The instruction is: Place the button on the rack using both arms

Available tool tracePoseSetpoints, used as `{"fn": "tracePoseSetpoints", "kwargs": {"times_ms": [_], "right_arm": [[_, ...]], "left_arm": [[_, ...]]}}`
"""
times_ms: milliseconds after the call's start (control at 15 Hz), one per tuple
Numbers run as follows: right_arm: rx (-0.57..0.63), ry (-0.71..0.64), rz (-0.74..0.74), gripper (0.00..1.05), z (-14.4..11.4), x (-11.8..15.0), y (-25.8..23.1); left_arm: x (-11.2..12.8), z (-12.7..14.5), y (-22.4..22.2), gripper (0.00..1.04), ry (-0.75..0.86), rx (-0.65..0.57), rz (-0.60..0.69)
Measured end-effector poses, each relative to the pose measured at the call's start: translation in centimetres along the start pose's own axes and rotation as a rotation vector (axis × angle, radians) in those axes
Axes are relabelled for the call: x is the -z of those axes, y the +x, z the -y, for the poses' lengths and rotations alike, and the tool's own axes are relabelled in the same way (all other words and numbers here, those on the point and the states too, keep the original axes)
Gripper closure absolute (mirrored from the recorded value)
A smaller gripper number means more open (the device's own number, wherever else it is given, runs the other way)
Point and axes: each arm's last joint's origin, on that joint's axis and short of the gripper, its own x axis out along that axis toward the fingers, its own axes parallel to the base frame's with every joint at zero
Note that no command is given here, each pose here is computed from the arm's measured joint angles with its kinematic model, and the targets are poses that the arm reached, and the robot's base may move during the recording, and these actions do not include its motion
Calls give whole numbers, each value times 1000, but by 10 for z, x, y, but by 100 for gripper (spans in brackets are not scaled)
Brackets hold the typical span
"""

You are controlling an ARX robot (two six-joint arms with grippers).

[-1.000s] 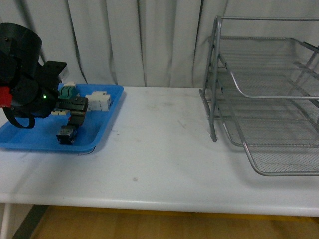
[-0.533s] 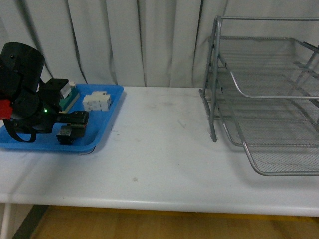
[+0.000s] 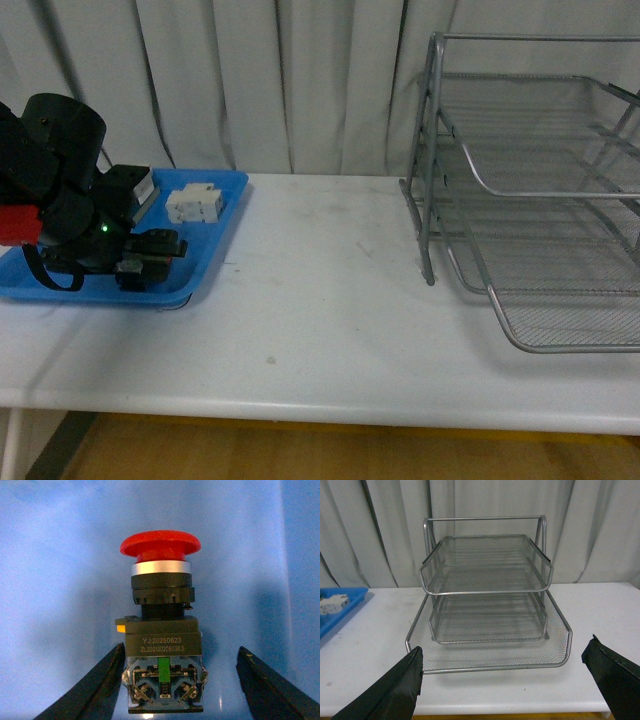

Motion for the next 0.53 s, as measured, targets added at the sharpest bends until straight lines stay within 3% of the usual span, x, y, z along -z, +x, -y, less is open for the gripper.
{"fn": "tracePoseSetpoints", "kwargs": {"times_ms": [67, 200, 533], "right_arm": [[0, 0, 0, 6, 0, 0, 0], [0, 0, 0, 6, 0, 0, 0], [0, 0, 0, 6, 0, 0, 0]], "left_arm": [[0, 1, 0, 50, 1, -5, 1], [0, 1, 2, 65, -3, -5, 5], [0, -1, 0, 68, -24, -7, 24]]}}
